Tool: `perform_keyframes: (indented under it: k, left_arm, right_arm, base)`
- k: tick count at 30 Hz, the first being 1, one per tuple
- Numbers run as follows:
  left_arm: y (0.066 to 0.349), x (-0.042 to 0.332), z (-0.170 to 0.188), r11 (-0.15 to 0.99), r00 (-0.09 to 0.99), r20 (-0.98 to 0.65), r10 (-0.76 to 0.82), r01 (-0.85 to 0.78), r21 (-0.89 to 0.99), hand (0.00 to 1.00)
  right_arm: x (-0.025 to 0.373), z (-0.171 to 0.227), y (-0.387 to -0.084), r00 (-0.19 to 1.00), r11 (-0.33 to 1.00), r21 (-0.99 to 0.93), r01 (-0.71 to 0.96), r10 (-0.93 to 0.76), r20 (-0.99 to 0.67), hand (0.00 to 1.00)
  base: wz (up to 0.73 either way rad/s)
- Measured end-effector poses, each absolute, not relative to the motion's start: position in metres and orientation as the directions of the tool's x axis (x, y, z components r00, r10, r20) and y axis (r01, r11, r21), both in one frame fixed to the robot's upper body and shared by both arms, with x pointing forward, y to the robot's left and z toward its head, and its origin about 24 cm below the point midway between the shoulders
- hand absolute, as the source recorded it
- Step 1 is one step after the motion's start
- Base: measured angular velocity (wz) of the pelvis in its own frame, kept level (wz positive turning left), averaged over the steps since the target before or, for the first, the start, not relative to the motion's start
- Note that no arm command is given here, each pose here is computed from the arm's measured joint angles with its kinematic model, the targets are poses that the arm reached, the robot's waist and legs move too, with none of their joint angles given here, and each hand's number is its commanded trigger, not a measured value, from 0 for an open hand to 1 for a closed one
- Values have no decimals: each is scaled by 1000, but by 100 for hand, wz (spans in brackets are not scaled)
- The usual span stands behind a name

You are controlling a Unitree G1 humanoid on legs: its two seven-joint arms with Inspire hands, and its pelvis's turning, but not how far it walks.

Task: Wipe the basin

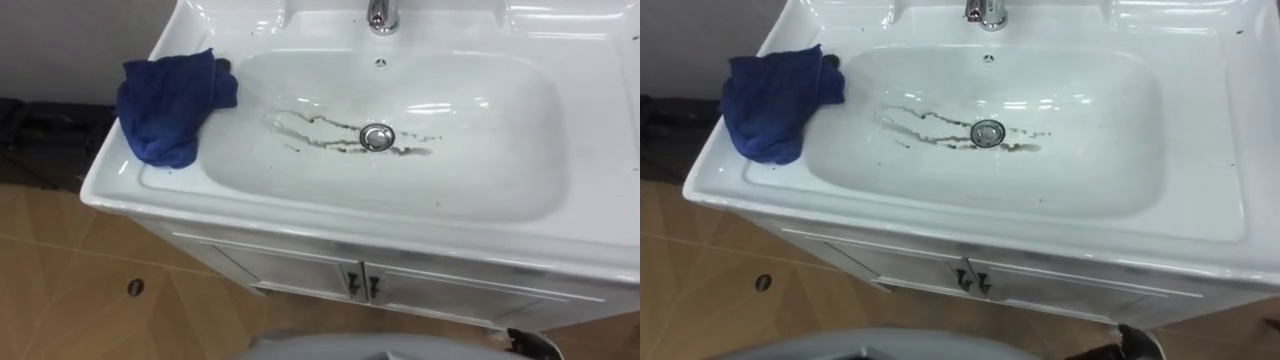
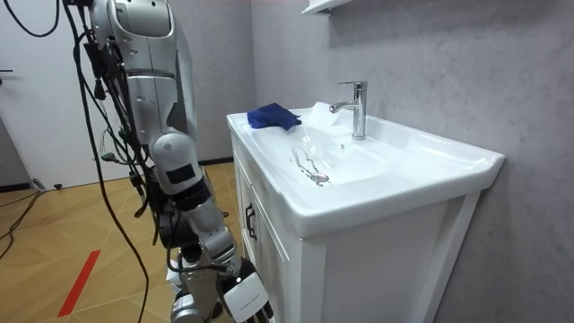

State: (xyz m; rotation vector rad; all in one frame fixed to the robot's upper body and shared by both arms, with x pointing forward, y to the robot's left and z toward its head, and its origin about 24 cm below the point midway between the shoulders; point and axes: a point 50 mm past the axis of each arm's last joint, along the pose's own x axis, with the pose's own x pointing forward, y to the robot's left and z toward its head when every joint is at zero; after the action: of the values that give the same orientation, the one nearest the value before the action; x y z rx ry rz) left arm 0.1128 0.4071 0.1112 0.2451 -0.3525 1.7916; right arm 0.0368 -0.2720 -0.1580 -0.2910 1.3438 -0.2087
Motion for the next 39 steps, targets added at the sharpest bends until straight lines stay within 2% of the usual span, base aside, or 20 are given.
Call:
perform_keyframes:
  k: [2,12,19,26,31,39]
  left_arm:
    - [404,118,119,-192,-213,414,885,-977,-91,0]
    - [382,143,133,-10,-30,511,859,-999,-43,0]
    - [356,163,106,167,200,477,856,-980,110,0]
    - [322,185,88,336,414,464,783,-910,244,0]
    - [307,194,84,395,520,487,702,-853,341,0]
    - [291,198,74,422,584,478,657,-809,408,0]
  right_arm:
    - [34,-158,-272,208,948,-318,-14,-308,-928,0]
    - [28,-159,-272,186,955,-296,19,-294,-937,0]
    - [24,-160,-273,170,962,-270,44,-274,-947,0]
    - [20,-161,-270,147,973,-229,37,-232,-962,0]
    - [19,-162,-270,140,973,-229,38,-232,-963,0]
    - [21,-162,-269,141,973,-231,23,-232,-963,0]
  base:
    - [-7]
    - [-8]
    - [-17]
    - [-5]
    - [-10]
    - [-4]
